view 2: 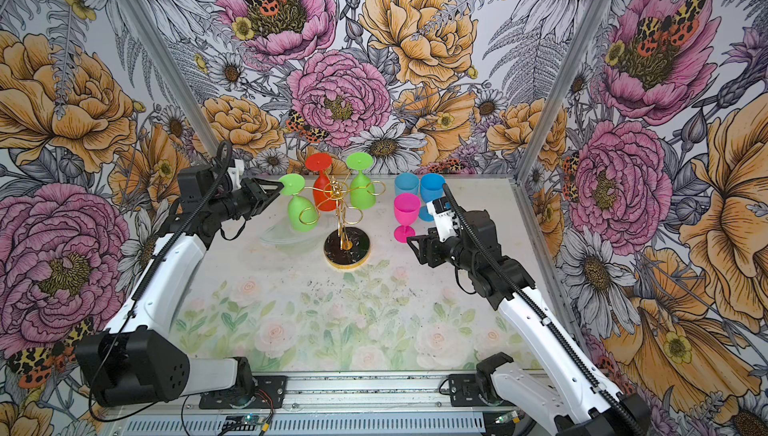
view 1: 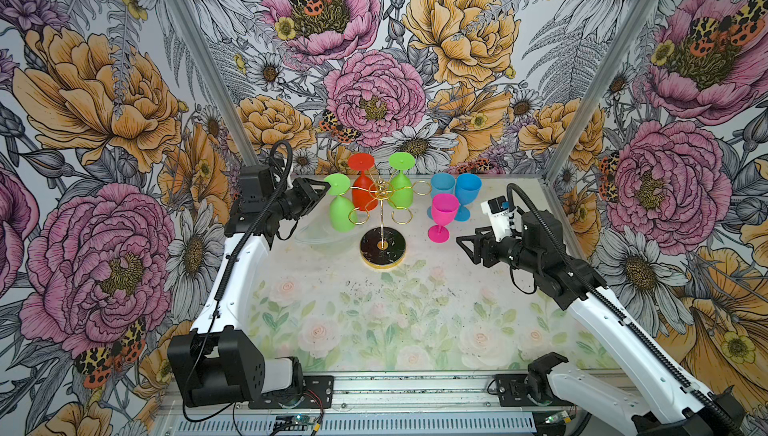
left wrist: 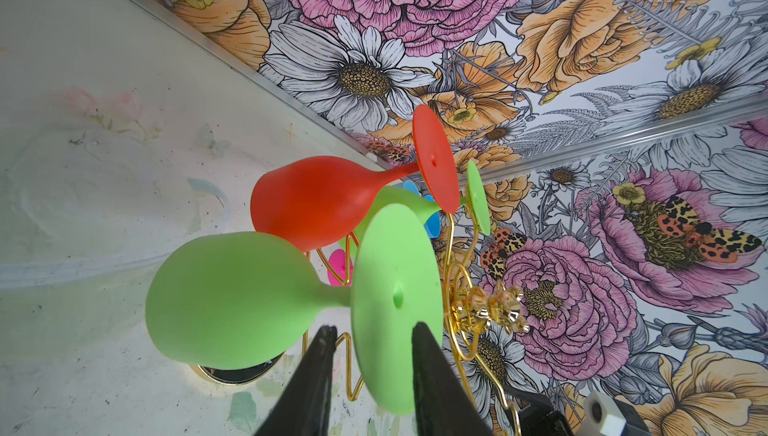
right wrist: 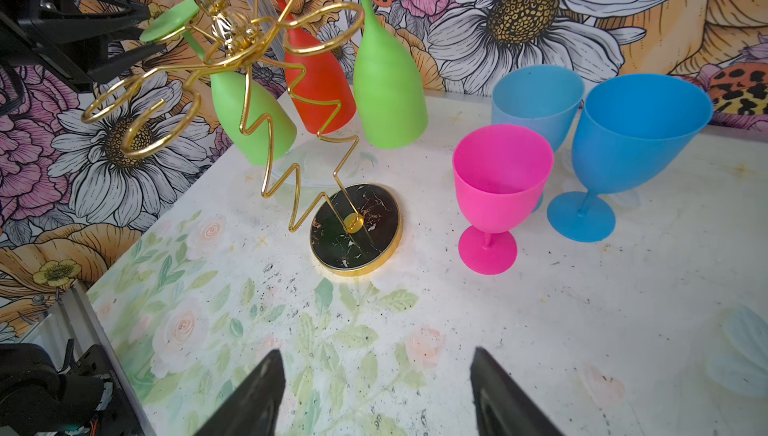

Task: Take the wine glass off the wine glass rack

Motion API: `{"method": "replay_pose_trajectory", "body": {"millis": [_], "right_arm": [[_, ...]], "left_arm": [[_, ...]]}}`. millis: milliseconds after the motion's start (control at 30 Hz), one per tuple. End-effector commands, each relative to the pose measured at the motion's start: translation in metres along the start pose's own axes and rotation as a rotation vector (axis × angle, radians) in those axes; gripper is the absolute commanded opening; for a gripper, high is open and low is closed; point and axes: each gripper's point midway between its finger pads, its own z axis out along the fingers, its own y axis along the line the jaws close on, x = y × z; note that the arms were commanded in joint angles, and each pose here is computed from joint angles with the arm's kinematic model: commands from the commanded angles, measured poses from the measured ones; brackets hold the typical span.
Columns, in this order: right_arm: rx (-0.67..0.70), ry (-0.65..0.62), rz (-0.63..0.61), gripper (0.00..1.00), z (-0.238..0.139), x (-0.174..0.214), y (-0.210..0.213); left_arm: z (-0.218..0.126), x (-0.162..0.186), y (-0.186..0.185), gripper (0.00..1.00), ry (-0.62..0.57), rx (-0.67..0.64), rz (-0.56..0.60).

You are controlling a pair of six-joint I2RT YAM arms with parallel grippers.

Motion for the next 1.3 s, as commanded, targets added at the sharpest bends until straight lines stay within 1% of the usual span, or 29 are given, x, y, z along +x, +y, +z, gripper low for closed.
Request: {"method": "replay_pose_trajectory", "body": {"millis": [0, 300, 567, 800, 900, 1000, 1267], "right_arm": [[0.006, -0.030, -0.024, 0.71, -0.003, -0.005, 0.001], [0.009, -0.035, -0.026, 0.71, -0.005, -0.005, 0.001], [0.011, -0.041, -0.027, 0.71, -0.007, -0.005, 0.002], [0.012, -0.041, -0.027, 0.71, -0.007, -0.005, 0.001], [0.014, -0.039, -0.026, 0.71, -0.007, -0.004, 0.001], [0.012, -0.040, -0.026, 0.71, -0.007, -0.005, 0.001], [0.011, -0.046, -0.028, 0.71, -0.009, -0.005, 0.002]], "left_arm": [[0.000, -0.006, -0.015, 0.32, -0.011, 0.035, 0.012], [0.002, -0.006, -0.018, 0.26, -0.001, 0.053, 0.000], [0.002, -0.004, -0.017, 0.17, 0.001, 0.054, -0.013], [0.000, -0.003, -0.019, 0.12, 0.002, 0.062, -0.017], [-0.001, -0.002, -0.023, 0.11, 0.005, 0.087, -0.027], [-0.002, -0.001, -0.027, 0.07, 0.005, 0.118, -0.044], [-0.008, -0.002, -0.038, 0.02, -0.003, 0.158, -0.066]]}}
